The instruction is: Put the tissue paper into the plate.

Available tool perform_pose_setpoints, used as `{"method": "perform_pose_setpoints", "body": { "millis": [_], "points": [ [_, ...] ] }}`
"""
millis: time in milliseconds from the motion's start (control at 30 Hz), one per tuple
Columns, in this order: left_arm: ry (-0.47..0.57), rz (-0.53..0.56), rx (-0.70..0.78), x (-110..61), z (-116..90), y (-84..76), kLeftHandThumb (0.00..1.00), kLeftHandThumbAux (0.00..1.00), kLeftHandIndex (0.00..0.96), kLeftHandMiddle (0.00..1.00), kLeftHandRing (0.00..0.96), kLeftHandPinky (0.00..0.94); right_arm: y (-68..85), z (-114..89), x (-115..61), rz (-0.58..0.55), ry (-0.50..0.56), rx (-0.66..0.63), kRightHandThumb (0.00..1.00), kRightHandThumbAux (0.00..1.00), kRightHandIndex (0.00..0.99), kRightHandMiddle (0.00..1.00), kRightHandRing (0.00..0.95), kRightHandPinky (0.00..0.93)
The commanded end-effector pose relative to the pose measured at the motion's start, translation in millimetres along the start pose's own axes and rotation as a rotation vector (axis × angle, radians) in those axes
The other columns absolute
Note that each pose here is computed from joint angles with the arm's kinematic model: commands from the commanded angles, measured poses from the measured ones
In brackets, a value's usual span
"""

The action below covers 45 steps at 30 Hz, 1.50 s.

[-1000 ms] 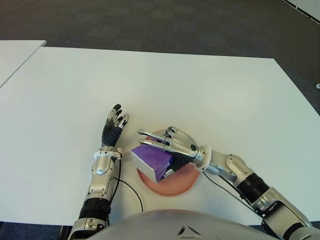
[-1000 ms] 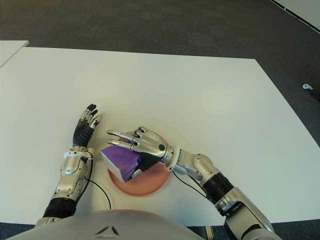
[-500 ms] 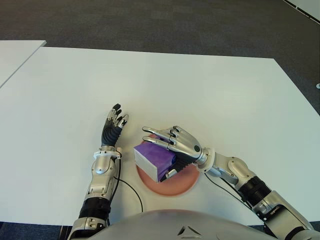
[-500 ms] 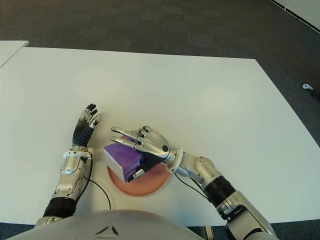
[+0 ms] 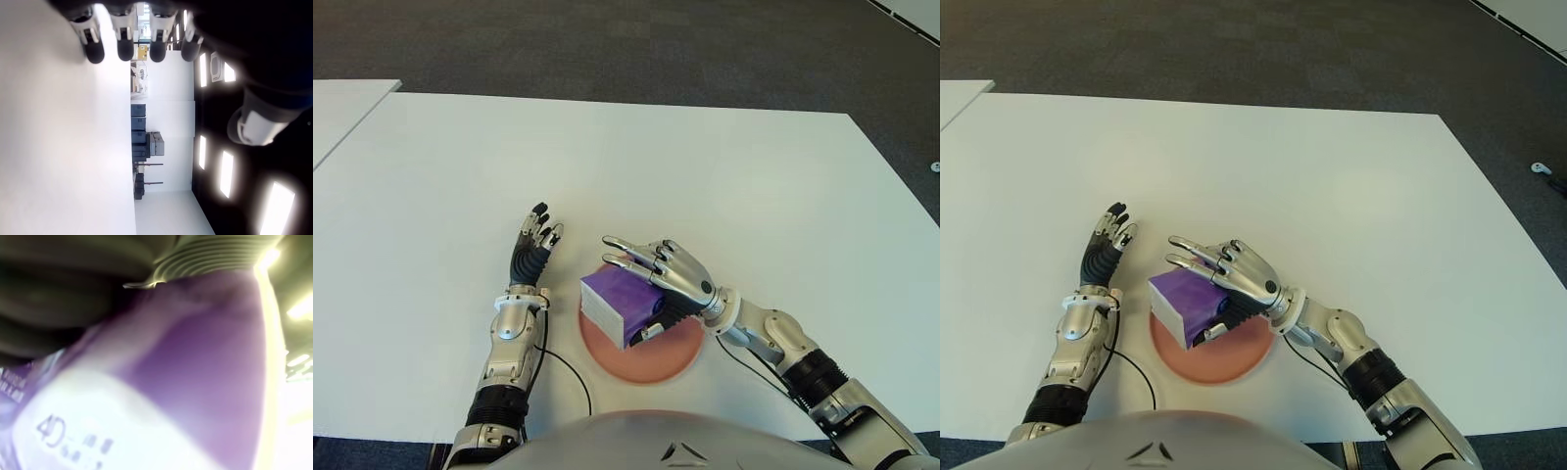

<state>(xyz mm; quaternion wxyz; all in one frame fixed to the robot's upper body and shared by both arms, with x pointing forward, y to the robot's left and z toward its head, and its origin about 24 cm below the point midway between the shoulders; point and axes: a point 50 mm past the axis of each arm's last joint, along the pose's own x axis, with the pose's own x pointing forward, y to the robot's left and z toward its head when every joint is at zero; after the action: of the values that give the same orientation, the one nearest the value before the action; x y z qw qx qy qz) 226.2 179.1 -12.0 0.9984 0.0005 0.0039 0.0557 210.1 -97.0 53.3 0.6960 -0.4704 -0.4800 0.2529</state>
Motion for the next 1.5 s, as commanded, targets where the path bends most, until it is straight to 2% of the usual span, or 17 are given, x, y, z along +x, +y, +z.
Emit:
{"method": "perform_pose_setpoints", "body": {
  "millis": [33,233,433,967,1200,1400,1500],
  "points": [
    [0.095,0.011,0.014,-8.2,-16,3.1,0.000,0.519,0.000,0.000,0.000,0.000,-4.2,-3,-0.5,-0.023,0.039,0.030,0.123,0.307,0.000,0.000,0.000,0.000],
    [0.093,0.008,0.013,-7.6,-16,3.7,0.000,0.524,0.000,0.000,0.000,0.000,-13.4,-9,3.3,-0.015,0.083,0.106,0.105,0.309,0.000,0.000,0.000,0.000],
    [0.093,0.001,0.002,-7.2,-17,4.5,0.000,0.526,0.000,0.000,0.000,0.000,-26.6,-16,7.7,0.059,0.129,0.311,0.080,0.310,0.000,0.000,0.000,0.000],
    [0.089,0.007,-0.005,-6.1,-16,4.2,0.000,0.527,0.000,0.000,0.000,0.000,-35.7,-20,15.1,0.213,0.161,0.677,0.019,0.322,0.000,0.000,0.000,0.000],
    [0.084,0.004,0.000,-6.3,-15,4.3,0.000,0.529,0.000,0.000,0.000,0.000,-39.0,-23,13.5,0.265,0.196,0.791,0.001,0.332,0.000,0.000,0.000,0.000],
    [0.080,-0.001,0.009,-6.4,-15,4.1,0.000,0.529,0.000,0.000,0.000,0.000,-41.2,-25,14.0,0.285,0.213,0.852,0.000,0.346,0.000,0.000,0.000,0.000],
    [0.074,-0.001,0.008,-6.4,-14,3.9,0.000,0.530,0.000,0.000,0.000,0.000,-45.3,-33,16.5,0.232,0.247,0.895,0.000,0.349,0.000,0.000,0.000,0.000]
  ]
}}
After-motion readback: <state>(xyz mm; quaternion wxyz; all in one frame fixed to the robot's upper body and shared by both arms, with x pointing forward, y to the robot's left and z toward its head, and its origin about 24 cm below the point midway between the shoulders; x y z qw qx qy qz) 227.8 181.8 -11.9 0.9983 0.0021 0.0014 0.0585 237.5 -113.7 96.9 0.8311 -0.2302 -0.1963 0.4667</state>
